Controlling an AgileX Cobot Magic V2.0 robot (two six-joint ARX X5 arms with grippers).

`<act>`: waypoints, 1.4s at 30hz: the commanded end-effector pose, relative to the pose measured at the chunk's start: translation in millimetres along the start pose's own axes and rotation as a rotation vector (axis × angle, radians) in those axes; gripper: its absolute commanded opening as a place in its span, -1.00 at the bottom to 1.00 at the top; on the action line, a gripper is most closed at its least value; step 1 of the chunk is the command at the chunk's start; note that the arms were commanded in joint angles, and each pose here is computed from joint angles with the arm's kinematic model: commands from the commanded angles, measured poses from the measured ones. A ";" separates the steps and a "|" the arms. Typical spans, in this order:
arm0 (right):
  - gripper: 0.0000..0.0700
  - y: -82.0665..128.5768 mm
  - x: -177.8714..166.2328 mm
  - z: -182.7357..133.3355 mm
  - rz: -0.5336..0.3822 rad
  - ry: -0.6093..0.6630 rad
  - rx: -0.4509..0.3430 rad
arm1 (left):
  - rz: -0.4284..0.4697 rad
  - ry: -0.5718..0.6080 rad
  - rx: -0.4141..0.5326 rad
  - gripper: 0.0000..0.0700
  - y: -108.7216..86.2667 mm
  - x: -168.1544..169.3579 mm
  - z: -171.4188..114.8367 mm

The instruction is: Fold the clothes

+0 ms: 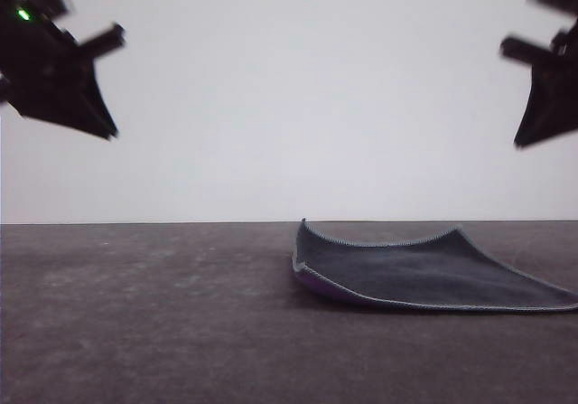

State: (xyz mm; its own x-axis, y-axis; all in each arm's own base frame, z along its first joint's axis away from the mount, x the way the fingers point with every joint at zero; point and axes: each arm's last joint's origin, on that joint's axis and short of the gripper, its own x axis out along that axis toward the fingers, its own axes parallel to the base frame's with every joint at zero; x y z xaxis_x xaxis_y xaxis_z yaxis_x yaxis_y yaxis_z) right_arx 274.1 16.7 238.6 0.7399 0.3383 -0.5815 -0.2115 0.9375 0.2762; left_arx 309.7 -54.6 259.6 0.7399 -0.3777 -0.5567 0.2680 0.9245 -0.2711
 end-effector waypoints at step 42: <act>0.29 -38.7 75.6 55.3 0.168 0.134 0.051 | -0.357 0.198 0.014 0.20 -49.4 117.9 9.2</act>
State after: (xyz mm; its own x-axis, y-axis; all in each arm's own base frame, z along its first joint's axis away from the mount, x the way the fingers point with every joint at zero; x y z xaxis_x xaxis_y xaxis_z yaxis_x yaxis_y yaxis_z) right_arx 364.8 2.3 231.1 0.6157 0.4968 -0.6116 -0.2764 0.8631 0.4227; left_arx 382.3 -138.4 215.9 0.4752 -0.6632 -0.5783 0.4909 0.7453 -0.4513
